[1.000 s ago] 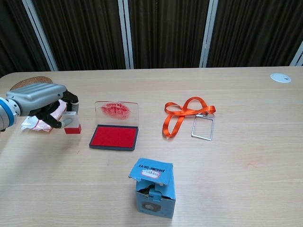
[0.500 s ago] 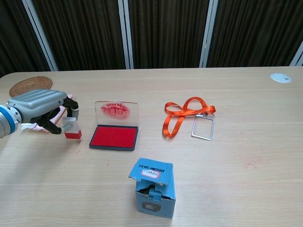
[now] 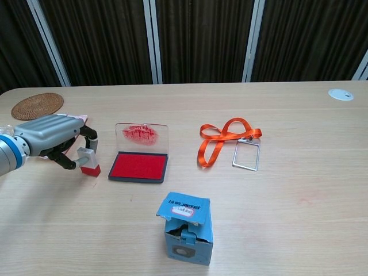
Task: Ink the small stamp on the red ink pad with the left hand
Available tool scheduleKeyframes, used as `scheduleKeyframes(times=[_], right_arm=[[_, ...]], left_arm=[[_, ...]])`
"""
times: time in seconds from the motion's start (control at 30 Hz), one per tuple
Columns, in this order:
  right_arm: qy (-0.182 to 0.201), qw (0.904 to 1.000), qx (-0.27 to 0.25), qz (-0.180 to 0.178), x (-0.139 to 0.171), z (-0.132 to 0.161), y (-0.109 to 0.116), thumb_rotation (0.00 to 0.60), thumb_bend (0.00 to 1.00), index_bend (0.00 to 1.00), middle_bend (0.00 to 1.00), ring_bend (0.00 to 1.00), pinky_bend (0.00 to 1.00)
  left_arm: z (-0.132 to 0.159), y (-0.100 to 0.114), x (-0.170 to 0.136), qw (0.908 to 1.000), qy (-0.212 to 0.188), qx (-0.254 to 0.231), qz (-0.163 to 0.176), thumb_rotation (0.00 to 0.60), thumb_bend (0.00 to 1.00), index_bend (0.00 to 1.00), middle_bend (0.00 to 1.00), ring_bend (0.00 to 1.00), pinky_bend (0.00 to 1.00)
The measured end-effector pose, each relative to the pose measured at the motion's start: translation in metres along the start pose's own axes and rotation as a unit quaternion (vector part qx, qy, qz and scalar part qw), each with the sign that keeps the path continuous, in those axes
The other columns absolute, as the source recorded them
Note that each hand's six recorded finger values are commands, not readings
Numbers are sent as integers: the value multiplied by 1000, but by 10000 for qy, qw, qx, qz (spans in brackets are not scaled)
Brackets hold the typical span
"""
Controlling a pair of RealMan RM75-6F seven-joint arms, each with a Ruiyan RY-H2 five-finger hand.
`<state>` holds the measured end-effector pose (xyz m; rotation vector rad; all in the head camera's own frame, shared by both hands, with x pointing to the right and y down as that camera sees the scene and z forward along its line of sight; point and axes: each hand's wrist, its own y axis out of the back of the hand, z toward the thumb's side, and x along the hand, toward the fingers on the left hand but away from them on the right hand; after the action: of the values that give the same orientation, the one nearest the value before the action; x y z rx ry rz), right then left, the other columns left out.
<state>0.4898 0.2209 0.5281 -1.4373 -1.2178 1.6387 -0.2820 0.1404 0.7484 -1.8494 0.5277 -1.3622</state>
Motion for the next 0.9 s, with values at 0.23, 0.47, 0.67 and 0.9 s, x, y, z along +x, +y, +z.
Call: scheduleKeyframes(times=[0.23, 0.47, 0.67, 0.9], right_arm=[[4, 10000, -9, -7, 0, 0, 1, 600, 0, 0, 0, 0, 0], [16, 10000, -21, -17, 1, 1, 2, 600, 0, 0, 0, 0, 0], [54, 10000, -49, -28, 2, 2, 3, 600, 0, 0, 0, 0, 0], [121, 9999, -102, -58, 5, 5, 6, 600, 0, 0, 0, 0, 0]], left_arm=[[2, 0, -4, 10000, -44, -12, -7, 600, 293, 423, 391, 781, 831], [0, 3, -8, 10000, -24, -50, 43, 600, 230, 377, 334, 776, 827], [-6, 15, -13, 9996, 9, -151, 237, 600, 170, 235, 191, 770, 819], [-17, 42, -29, 9977, 67, -231, 632, 600, 73, 180, 98, 698, 766]])
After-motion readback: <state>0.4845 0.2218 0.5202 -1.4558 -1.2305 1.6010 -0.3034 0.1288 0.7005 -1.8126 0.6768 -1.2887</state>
